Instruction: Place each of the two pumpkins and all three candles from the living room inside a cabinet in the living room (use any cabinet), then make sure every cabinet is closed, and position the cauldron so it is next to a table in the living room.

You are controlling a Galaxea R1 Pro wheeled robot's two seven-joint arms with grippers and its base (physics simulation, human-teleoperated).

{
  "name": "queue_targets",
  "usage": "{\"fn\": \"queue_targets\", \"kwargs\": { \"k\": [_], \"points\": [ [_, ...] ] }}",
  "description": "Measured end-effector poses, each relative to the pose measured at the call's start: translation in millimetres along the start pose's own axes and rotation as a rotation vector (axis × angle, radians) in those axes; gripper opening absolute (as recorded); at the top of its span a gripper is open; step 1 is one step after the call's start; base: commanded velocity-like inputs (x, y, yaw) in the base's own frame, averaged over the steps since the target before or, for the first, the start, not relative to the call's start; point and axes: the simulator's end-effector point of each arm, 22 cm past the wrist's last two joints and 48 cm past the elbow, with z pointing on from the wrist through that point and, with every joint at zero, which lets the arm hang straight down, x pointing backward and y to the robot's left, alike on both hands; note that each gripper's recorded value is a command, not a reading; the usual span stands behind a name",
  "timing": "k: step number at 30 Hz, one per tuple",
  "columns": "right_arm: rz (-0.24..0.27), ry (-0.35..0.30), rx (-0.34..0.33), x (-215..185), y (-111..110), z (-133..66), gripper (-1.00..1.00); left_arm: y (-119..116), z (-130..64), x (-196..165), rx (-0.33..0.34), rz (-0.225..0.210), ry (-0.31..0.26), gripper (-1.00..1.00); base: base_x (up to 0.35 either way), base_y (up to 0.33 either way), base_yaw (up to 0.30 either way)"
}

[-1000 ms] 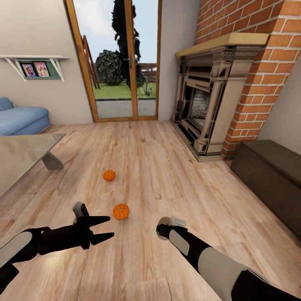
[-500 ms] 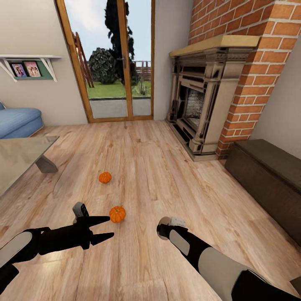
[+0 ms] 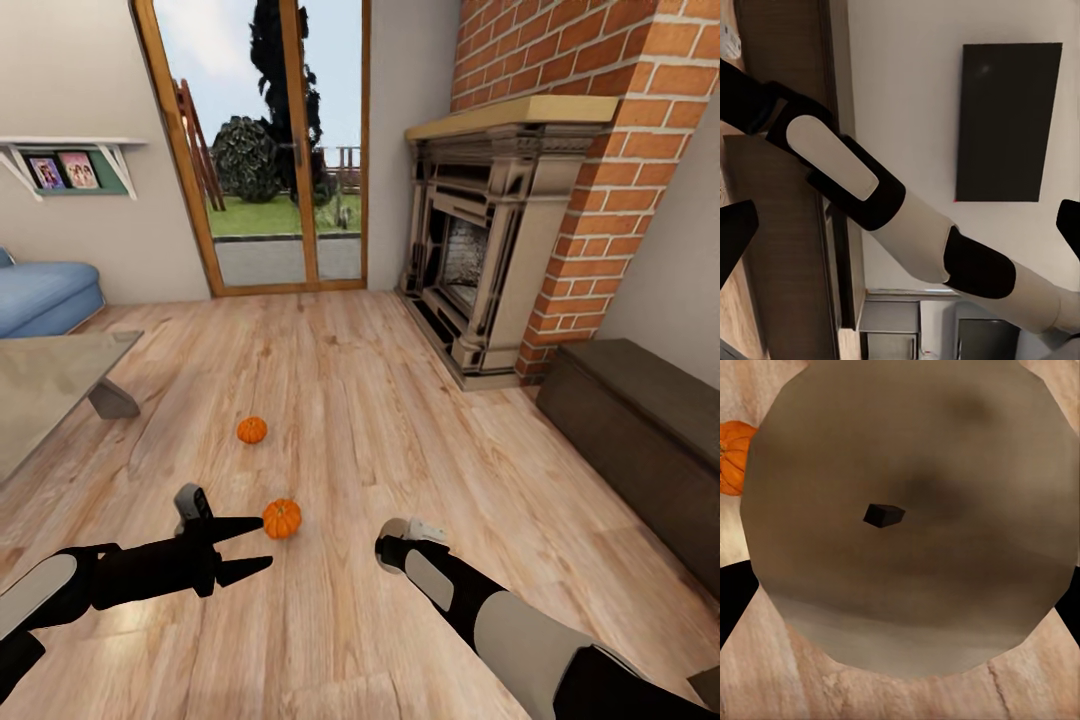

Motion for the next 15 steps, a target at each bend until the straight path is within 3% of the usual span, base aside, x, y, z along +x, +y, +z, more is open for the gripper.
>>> {"fn": "queue_targets", "kwargs": {
  "k": [7,11,15],
  "points": [
    [0.000,0.001,0.001,-10,3,-11.3,-1.00,-7,0.0,-3,-0.036,0.000,0.001,1.00,-0.028,0.000,-0.240],
    [0.001,0.006,0.000,-14,6,-17.4,-1.00,-14,0.0,-5,-0.041,0.000,0.000,1.00,-0.230,0.000,-0.287],
    [-0.011,0.050,0.004,-9,8,-23.9,-1.00,-21,0.0,-6,-0.047,0.001,0.000,1.00,-0.317,0.001,-0.291]
  ]
}}
